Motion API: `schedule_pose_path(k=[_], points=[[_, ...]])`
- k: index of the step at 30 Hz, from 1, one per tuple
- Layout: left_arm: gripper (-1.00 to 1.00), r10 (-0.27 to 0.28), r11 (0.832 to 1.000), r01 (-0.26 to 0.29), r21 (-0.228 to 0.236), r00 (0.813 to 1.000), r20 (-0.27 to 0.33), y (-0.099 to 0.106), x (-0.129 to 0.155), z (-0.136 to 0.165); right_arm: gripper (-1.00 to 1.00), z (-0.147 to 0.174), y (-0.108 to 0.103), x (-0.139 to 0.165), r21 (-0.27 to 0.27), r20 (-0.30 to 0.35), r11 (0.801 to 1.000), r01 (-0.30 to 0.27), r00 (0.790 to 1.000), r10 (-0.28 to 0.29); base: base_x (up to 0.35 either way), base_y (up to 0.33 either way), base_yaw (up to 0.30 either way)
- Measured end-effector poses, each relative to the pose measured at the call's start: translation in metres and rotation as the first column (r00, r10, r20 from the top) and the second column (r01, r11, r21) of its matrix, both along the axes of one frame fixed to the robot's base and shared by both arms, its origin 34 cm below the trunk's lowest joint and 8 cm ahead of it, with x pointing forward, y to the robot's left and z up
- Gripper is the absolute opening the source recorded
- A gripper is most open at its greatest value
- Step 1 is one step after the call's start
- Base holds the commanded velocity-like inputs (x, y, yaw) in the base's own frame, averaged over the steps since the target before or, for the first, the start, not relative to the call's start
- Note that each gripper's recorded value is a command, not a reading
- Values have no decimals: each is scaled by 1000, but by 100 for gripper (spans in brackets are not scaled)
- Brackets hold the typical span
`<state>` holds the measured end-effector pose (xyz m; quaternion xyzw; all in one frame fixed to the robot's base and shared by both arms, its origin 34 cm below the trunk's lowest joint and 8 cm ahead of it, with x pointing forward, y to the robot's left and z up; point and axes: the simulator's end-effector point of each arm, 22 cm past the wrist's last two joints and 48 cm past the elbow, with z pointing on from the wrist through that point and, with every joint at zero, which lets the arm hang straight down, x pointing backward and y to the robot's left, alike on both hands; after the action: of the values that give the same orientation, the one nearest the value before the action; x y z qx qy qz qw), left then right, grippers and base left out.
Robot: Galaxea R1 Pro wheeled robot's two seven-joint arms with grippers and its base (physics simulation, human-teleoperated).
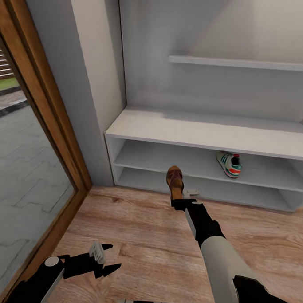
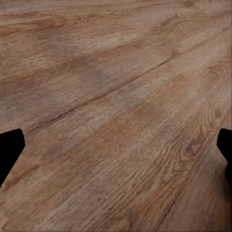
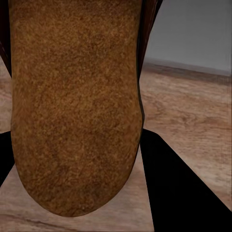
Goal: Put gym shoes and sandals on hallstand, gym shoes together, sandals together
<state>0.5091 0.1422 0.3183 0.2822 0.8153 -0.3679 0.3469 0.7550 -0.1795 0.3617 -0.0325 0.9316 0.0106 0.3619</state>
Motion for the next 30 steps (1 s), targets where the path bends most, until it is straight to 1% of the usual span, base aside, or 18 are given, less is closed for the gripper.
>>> schedule_pose_path(k=[9,20,27,30], points=[[100,1,1000,-1,-2,1000,-2,-2,-1,-1,-100,0,0,0,0,0,1000,1,1000,-1,58,17,0],[100,7,1000,-7,-1,1000,-5,-1,-1,-2,-100,0,0,0,0,0,1000,0,1000,0,301,0,0],[100,7,1000,-7,-1,1000,-5,-1,-1,-2,-100,0,0,0,0,1,1000,0,1000,0,106,0,0],[100,7,1000,-7,-1,1000,-4,-1,-1,-2,-100,0,0,0,0,0,1000,0,1000,0,290,0,0]])
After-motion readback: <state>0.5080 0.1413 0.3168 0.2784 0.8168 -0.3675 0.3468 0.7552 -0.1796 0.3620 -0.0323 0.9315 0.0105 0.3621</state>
